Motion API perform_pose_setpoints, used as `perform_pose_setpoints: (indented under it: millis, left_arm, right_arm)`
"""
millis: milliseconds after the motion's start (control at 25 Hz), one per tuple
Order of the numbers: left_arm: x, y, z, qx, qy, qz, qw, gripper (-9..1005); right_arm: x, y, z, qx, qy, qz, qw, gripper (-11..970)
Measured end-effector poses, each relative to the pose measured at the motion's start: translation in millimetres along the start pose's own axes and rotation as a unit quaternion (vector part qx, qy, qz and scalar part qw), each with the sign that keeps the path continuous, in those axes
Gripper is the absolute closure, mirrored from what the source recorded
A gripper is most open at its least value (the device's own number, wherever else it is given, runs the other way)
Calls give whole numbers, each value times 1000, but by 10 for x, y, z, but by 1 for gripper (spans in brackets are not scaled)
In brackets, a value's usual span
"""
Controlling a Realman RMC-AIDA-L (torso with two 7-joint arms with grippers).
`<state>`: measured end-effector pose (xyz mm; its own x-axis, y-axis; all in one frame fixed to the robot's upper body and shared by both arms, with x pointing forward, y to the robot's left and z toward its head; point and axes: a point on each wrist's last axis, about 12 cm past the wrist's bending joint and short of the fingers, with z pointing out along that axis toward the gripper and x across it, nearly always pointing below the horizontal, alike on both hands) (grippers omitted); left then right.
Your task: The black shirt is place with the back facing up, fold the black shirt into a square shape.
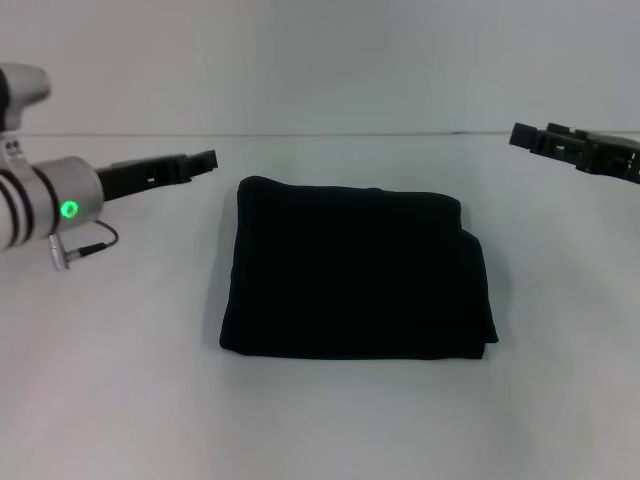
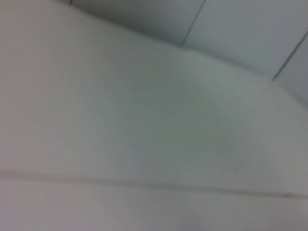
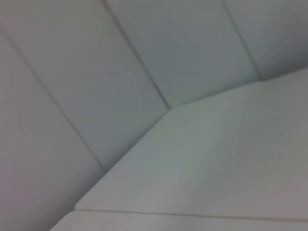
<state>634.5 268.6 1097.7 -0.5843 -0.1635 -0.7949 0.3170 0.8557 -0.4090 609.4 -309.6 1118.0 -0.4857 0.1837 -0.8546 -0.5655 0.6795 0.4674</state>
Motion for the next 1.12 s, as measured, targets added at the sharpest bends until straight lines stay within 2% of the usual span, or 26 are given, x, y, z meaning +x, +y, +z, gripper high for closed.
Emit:
perform_pose_setpoints:
  millis: [120, 240, 320, 360, 400, 520, 640, 720, 840, 920, 1120]
  left_arm:
    - [-75, -116, -152, 73, 5, 36, 997, 626]
    - [-100, -282, -239, 157, 28, 106, 981, 483]
    - [-112, -311, -243, 169, 35, 122, 977, 396]
    - [-140, -370, -239, 190, 54, 159, 967, 358]
    - [-163, -405, -215, 194, 73, 190, 960, 319]
    - [-196, -456, -171, 194, 100, 234, 947, 203]
    - [-216, -537, -134, 198, 125, 287, 929, 127]
    - [-222, -626, -106, 201, 148, 328, 911, 77]
    - [-220, -716, -65, 198, 174, 360, 895, 77]
    - [-215, -748, -46, 194, 180, 369, 891, 78]
    - [-226, -742, -28, 184, 177, 374, 891, 78]
  right_arm:
    - [-101, 67, 59, -20, 29, -49, 998, 193]
    - [-219, 113, 144, -25, 78, -96, 992, 117]
    - [-318, 140, 216, -25, 113, -125, 985, 67]
    - [-370, 158, 255, -25, 133, -140, 981, 70]
    - [-405, 177, 290, -27, 150, -152, 977, 72]
    - [-501, 250, 409, -28, 198, -184, 962, 76]
    - [-543, 336, 530, -26, 239, -210, 948, 77]
    - [-554, 396, 602, -27, 263, -219, 939, 77]
    - [-539, 439, 649, -30, 280, -224, 933, 77]
    - [-528, 451, 664, -32, 283, -224, 932, 77]
    - [-464, 491, 708, -41, 290, -223, 930, 76]
